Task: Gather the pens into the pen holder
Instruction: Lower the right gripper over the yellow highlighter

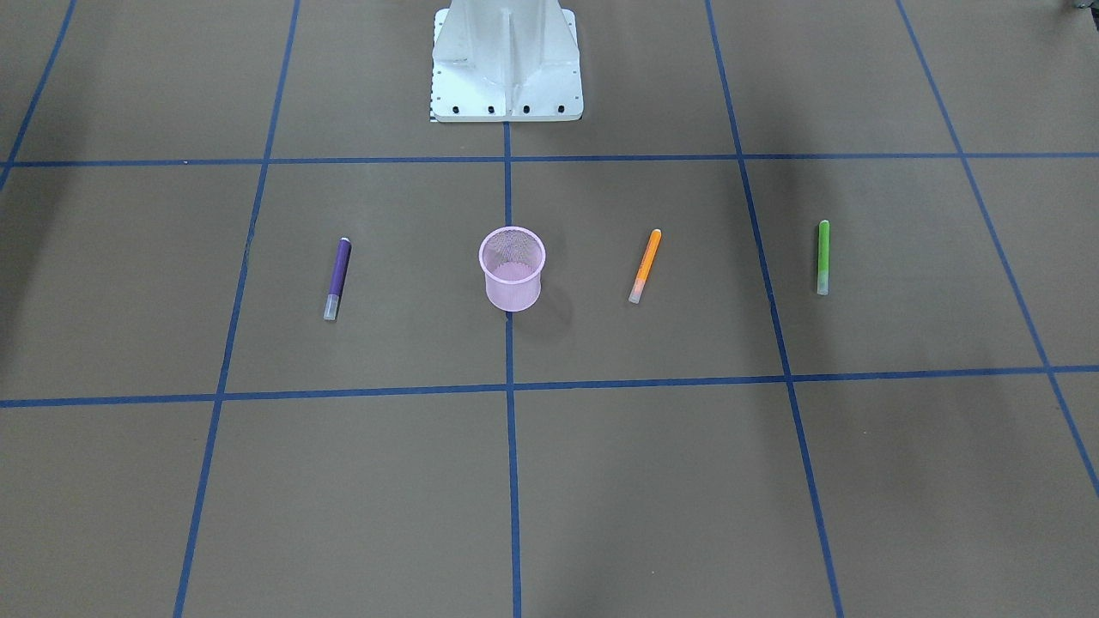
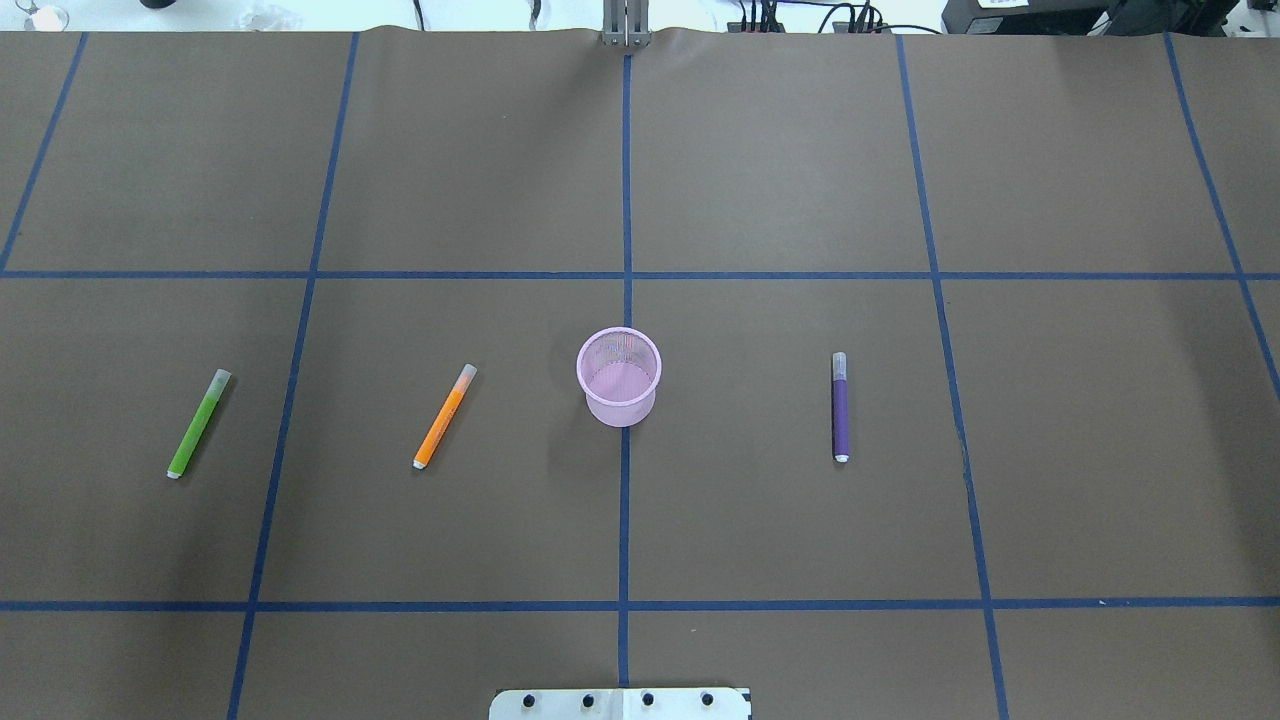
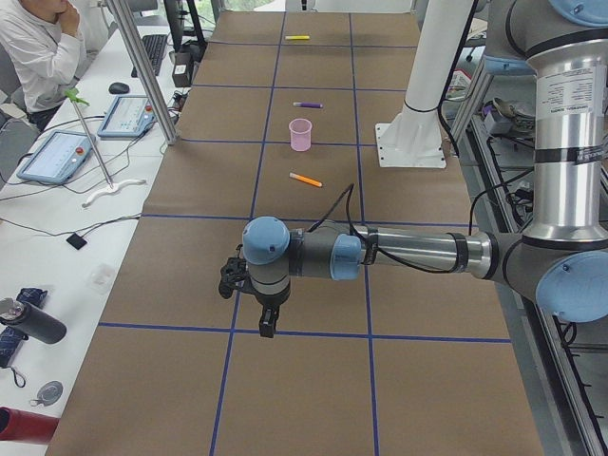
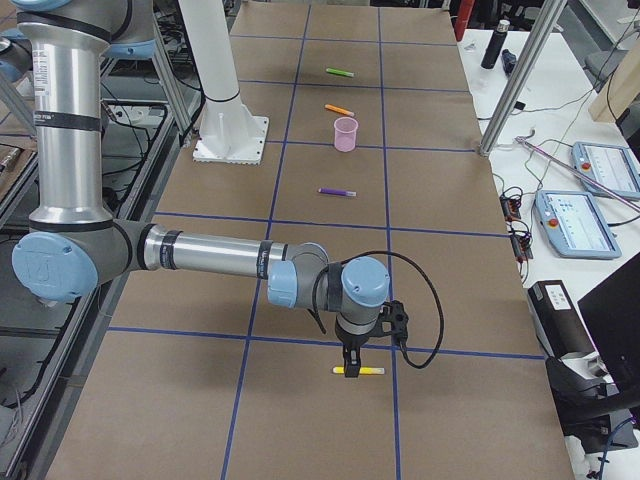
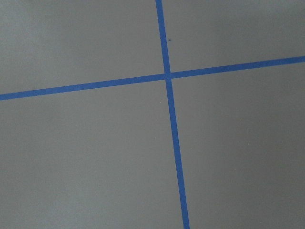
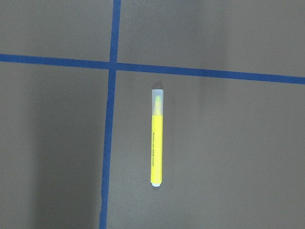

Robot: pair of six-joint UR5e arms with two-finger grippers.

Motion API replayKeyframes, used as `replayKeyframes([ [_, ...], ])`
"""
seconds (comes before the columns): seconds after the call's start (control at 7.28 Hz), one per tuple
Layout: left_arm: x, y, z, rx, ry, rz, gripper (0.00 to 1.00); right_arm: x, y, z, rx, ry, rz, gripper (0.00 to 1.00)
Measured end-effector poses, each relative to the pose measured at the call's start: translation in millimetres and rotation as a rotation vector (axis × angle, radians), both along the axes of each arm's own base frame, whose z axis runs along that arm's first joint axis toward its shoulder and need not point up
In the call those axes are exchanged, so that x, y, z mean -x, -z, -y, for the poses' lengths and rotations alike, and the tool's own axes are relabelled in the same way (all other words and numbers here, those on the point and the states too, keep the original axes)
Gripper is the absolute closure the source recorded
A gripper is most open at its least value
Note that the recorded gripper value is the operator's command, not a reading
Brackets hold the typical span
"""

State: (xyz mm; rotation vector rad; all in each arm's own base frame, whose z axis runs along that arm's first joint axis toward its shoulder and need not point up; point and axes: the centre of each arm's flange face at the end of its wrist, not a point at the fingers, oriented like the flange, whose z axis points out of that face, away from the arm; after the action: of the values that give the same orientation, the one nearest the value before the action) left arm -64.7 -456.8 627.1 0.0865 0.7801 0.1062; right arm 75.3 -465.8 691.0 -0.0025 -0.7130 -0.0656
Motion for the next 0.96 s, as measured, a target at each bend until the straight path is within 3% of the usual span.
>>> replayKeyframes([
  [0.69, 0, 4, 1, -0.009, 0.000, -0.001, 0.00, 0, 8, 2, -0.019, 0.002, 0.003, 0.00],
  [0.96, -1, 12, 7, -0.059, 0.004, -0.008, 0.00, 0, 21, 7, -0.050, -0.001, 0.000, 0.00],
])
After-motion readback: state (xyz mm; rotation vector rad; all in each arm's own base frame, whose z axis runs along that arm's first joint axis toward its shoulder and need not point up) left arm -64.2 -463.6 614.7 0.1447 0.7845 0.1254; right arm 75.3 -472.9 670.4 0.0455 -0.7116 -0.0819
